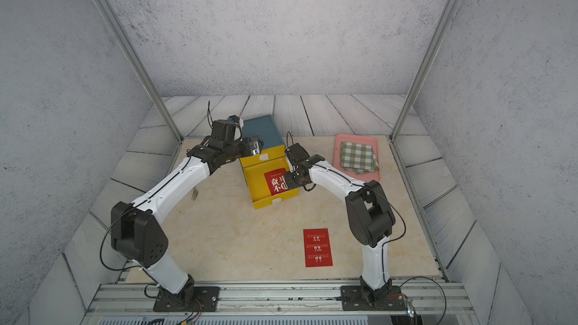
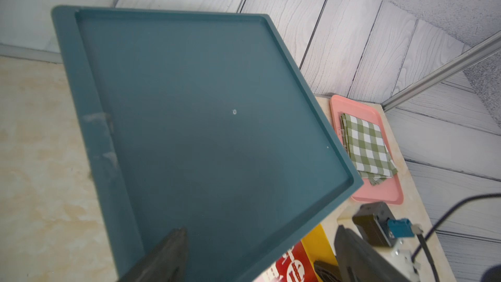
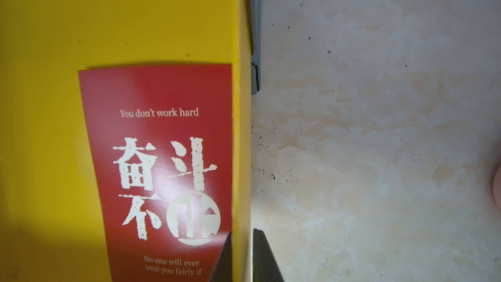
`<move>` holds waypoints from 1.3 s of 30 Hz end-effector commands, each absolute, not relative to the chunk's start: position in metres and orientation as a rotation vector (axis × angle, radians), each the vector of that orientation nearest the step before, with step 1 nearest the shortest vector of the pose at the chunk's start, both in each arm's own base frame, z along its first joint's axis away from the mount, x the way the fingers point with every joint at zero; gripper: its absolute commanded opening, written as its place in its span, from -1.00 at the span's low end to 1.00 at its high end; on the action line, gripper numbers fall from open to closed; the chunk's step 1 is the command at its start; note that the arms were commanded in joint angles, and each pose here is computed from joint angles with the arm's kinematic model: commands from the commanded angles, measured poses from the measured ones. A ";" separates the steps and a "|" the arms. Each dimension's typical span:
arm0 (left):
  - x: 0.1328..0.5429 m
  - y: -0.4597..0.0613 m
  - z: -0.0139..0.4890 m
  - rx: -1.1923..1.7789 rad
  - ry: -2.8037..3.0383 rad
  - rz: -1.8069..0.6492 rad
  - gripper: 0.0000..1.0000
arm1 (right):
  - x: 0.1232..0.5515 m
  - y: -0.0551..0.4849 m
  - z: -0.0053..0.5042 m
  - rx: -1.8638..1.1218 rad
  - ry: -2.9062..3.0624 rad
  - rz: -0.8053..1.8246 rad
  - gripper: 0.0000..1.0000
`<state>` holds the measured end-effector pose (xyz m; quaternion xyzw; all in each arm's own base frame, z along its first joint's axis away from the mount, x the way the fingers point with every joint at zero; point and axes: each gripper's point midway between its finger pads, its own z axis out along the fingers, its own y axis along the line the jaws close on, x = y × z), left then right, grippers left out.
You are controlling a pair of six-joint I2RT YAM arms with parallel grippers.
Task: Take the postcards out of the drawer
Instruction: Adjust the drawer in the storage box, then pick up the postcard from the drawer.
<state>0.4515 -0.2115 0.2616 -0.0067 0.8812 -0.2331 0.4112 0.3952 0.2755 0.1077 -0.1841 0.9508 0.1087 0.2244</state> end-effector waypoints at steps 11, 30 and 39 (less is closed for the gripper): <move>0.379 -0.261 0.254 0.011 2.262 -0.811 0.82 | 0.393 0.280 0.103 -0.528 2.608 0.338 -0.19; 0.348 -0.280 0.147 -0.125 2.498 -0.666 0.82 | 0.393 0.283 0.123 -0.527 2.582 0.398 -0.15; 0.359 -0.280 0.123 -0.199 2.539 -0.611 0.82 | 0.389 0.278 0.127 -0.533 2.579 0.397 -0.15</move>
